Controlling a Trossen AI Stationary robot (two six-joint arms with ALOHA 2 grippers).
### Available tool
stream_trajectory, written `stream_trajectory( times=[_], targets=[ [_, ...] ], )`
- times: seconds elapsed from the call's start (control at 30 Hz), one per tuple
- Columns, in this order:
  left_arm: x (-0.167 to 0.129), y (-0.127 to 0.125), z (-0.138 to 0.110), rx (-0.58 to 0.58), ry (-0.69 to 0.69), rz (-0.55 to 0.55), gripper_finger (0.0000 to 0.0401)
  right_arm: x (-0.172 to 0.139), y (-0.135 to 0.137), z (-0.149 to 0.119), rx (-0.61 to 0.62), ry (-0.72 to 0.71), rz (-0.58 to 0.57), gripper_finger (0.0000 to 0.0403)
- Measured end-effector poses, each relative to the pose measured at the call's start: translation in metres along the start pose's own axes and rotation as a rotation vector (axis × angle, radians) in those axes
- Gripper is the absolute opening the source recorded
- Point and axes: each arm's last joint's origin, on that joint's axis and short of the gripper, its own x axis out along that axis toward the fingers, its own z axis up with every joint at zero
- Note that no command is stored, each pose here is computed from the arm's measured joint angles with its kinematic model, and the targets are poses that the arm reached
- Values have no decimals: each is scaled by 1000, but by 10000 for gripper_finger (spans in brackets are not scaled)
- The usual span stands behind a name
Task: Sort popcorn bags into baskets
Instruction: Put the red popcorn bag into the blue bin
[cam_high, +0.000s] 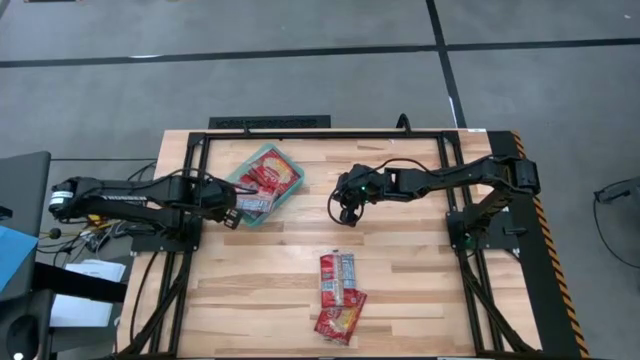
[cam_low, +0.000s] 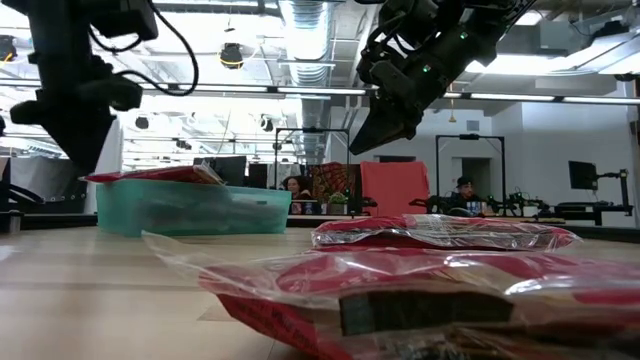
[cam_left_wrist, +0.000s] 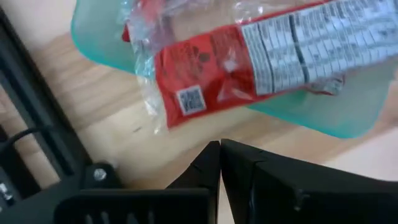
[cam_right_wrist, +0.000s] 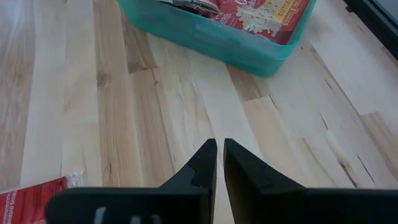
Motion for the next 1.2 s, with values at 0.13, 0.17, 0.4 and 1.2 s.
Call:
stream_trajectory(
  times=[0.13, 0.17, 0.4, 1.2],
  targets=[
    [8, 2, 1, -33, -49, 34, 0, 0, 0, 0, 0, 3, 0, 56],
    [8, 2, 2, -45, -72, 48, 0, 0, 0, 0, 0, 4, 0, 56],
    [9, 7, 13, -76, -223, 141, 0, 0, 0, 0, -3, 0, 0, 56],
    [7, -25, 24, 1, -73, -84, 0, 19, 9, 6, 2, -123, 85, 56]
  ],
)
